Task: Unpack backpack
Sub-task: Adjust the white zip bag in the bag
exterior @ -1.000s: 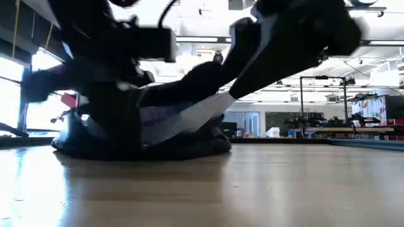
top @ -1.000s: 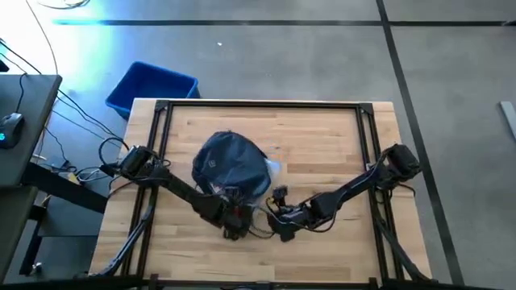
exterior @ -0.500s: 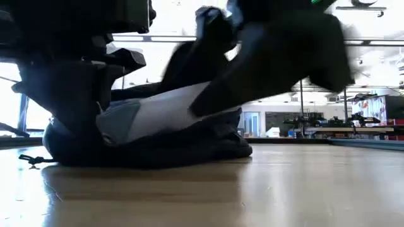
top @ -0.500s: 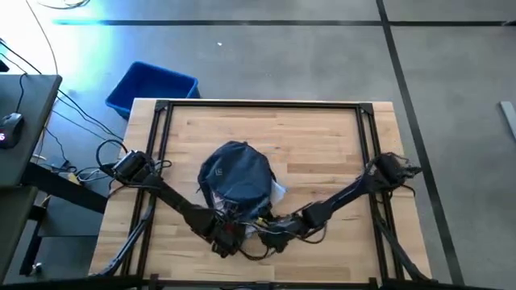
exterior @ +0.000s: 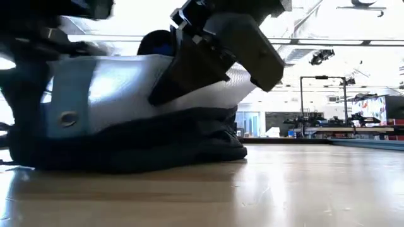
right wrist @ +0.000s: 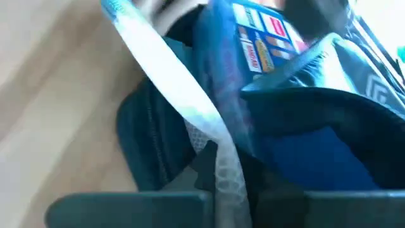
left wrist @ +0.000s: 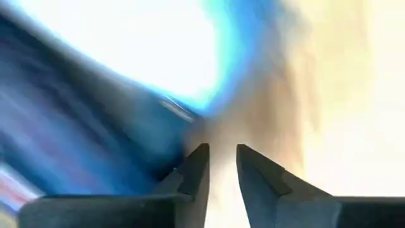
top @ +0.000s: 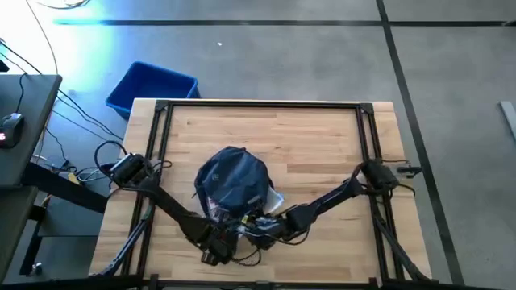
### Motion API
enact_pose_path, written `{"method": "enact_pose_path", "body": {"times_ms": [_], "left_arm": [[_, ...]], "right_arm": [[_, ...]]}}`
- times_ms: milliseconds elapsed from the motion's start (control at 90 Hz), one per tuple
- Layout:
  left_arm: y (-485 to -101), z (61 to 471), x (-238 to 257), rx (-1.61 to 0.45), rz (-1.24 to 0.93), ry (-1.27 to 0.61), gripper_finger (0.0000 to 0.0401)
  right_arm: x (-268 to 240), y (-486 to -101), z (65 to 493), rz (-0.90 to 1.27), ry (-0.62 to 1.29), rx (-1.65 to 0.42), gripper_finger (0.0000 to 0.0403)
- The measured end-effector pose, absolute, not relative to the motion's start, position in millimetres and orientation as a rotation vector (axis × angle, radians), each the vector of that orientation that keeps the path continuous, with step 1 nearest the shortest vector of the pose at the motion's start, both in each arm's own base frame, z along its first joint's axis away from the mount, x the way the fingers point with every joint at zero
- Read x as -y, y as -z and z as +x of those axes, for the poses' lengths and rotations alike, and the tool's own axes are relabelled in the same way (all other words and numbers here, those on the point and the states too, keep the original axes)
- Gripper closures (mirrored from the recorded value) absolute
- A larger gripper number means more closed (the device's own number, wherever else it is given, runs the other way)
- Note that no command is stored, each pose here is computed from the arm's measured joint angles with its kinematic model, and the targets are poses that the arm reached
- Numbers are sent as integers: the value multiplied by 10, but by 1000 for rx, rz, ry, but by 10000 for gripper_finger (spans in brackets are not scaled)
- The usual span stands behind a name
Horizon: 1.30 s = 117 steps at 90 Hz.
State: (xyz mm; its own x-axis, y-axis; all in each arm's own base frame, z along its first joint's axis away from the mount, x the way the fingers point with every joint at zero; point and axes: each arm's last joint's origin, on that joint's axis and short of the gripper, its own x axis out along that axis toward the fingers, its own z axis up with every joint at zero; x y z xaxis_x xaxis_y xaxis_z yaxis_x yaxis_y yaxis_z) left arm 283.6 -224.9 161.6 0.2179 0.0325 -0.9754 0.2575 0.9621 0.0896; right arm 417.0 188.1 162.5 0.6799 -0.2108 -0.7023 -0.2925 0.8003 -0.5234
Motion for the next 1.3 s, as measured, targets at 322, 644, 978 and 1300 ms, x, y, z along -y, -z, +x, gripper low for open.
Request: {"method": "enact_pose_path", "body": {"times_ms": [322,644,978,1300], "left_arm": [[-1687,2724,2394,-1211,424,27,303],[-1474,2654,2213,-1246,378,-112,295],[-1347,2651,2172,-1234,391,-65,379],[-1587,2701,2355,-1165,518,23,400]], "right_arm": [[-1853,-1632,4172,-642,-31,-857,403],[-1855,-1624,4160,-640,-39,-871,403],[-1854,-1641,4190,-572,-32,-842,403],[-1588,-1687,4390,-384,-89,-782,403]]}}
